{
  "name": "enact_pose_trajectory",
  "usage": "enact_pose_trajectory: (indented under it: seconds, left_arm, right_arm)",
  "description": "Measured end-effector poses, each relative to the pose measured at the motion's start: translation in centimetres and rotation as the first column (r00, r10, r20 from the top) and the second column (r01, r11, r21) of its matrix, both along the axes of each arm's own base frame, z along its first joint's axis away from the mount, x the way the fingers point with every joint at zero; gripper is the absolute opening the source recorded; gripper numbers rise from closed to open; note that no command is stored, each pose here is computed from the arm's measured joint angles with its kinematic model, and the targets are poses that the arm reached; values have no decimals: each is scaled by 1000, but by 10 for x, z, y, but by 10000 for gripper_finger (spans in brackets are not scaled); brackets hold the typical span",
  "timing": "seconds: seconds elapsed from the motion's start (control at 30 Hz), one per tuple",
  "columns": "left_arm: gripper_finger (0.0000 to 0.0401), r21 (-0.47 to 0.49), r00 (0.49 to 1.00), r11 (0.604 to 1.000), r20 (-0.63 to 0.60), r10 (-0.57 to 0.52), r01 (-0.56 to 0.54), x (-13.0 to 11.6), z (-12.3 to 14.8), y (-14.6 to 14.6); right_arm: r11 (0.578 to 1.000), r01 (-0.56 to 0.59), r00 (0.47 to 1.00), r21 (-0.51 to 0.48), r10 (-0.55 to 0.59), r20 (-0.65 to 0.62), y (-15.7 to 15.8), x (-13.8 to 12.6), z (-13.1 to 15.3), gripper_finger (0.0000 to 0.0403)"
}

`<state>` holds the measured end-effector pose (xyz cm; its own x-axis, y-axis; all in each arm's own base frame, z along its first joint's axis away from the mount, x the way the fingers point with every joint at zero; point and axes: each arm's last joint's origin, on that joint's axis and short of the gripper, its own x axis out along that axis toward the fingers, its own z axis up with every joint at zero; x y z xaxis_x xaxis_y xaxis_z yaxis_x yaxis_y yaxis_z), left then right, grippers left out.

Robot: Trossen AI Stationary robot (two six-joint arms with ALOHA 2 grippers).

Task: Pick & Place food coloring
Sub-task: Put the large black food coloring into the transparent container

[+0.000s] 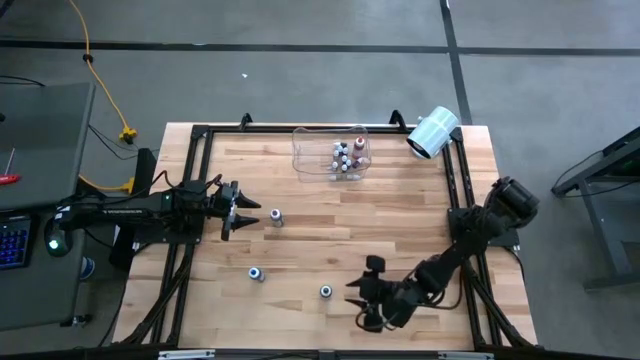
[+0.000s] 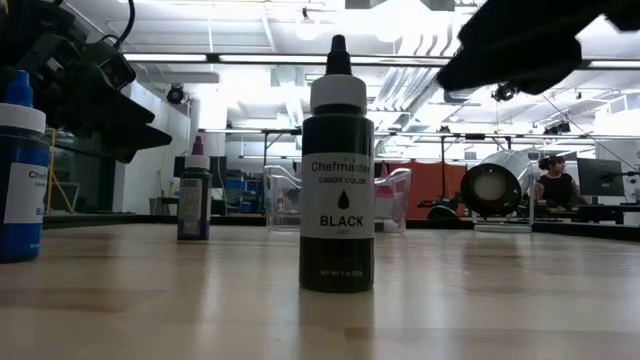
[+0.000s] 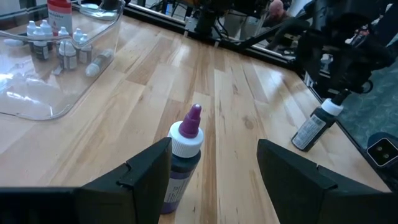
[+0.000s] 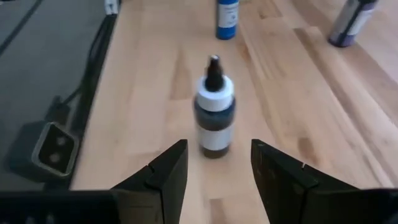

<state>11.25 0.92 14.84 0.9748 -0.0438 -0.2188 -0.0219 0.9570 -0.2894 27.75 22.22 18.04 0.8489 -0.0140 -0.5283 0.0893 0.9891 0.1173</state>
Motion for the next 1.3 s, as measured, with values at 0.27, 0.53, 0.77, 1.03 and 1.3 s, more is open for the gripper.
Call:
enact_pose_trajectory:
  seconds: [0.27,0.53,0.77,1.03,1.3]
  left_arm:
    - [234,0,1000,1000,0,0,0,0,0,0]
    - [234,0,1000,1000,0,0,0,0,0,0]
    - [234,0,1000,1000,0,-1,1,0,0,0]
    - [234,0,1000,1000,1,0,0,0,0,0]
    - [234,0,1000,1000,-1,-1,1,0,0,0]
  right_arm:
    - [1000,18,1000,-12,-19,-15,-11,11,-7,168]
    - [1000,-1,1000,-24,1,-28,-11,31,-9,216]
    - [1000,0,1000,-19,-1,-17,-5,44,-9,240]
    - [999,32,999,10,-32,-6,-12,55,-10,241]
    - [999,2,1000,33,-1,-30,-13,67,-13,241]
